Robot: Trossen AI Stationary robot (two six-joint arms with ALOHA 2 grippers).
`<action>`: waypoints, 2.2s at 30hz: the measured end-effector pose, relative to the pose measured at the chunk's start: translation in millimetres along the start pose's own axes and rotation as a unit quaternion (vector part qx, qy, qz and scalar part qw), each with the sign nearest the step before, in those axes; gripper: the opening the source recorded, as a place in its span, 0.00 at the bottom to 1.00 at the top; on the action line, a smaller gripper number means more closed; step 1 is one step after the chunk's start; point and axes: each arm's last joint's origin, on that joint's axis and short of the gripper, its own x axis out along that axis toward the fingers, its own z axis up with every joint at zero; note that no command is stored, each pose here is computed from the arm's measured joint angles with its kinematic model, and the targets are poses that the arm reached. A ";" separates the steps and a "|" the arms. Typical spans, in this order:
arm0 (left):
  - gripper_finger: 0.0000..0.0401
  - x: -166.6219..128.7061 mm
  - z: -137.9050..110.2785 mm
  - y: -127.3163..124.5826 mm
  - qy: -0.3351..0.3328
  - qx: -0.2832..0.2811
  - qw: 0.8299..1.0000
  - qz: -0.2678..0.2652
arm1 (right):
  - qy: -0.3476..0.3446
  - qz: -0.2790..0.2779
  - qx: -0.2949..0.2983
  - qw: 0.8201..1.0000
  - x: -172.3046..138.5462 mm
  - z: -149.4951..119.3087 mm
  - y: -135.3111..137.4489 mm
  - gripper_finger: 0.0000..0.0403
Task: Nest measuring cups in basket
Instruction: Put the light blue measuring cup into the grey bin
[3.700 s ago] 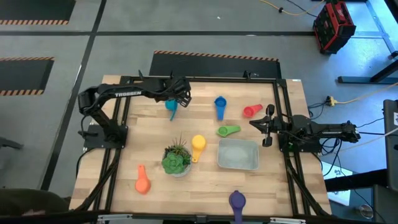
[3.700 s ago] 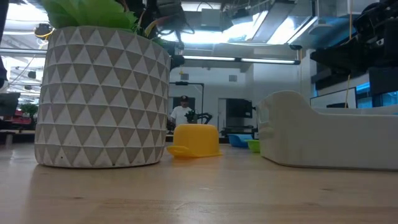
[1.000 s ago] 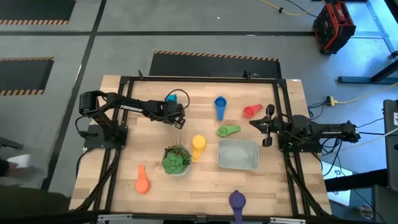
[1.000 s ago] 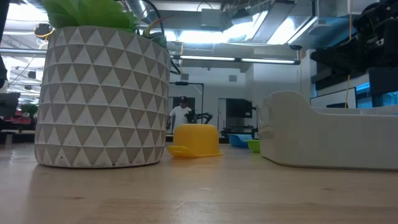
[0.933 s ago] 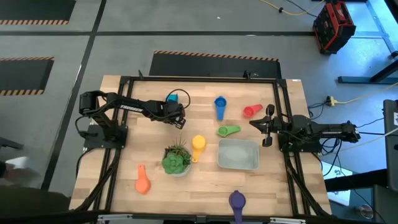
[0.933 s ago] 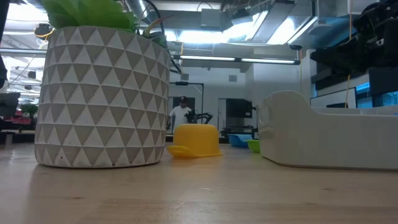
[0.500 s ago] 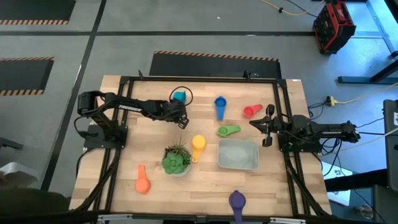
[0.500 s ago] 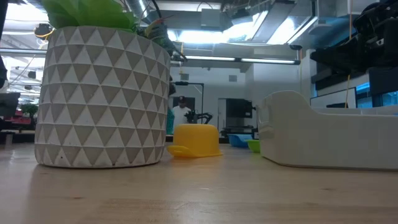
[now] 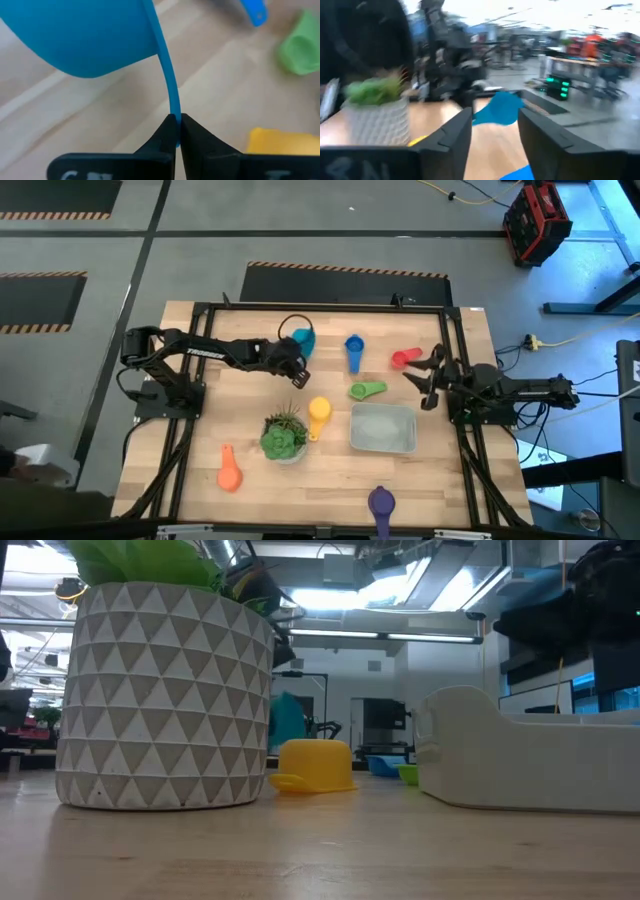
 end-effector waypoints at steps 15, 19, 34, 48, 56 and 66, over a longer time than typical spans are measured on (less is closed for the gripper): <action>0.01 -4.6 11.0 -21.4 0.018 0.033 0.973 -0.228 | -0.029 -0.027 -0.028 0.999 2.6 59.0 -2.4 0.48; 0.01 -7.4 14.0 -26.6 0.020 0.042 0.957 -0.285 | 0.003 -0.028 -0.062 0.998 9.8 82.8 -1.0 0.48; 0.01 -11.4 14.6 -31.9 0.048 0.058 0.928 -0.365 | 0.149 -0.028 -0.142 0.978 78.7 145.4 6.8 0.48; 0.01 -12.3 10.9 -35.9 0.056 0.062 0.925 -0.371 | 0.265 0.046 -0.205 0.941 173.6 116.5 9.8 0.48; 0.01 -13.0 8.2 -39.2 0.059 0.066 0.924 -0.372 | 0.306 0.103 -0.215 0.922 209.8 89.9 15.9 0.48; 0.01 -13.0 7.9 -39.3 0.060 0.066 0.924 -0.372 | 0.345 0.131 -0.208 0.906 230.8 61.7 19.9 0.48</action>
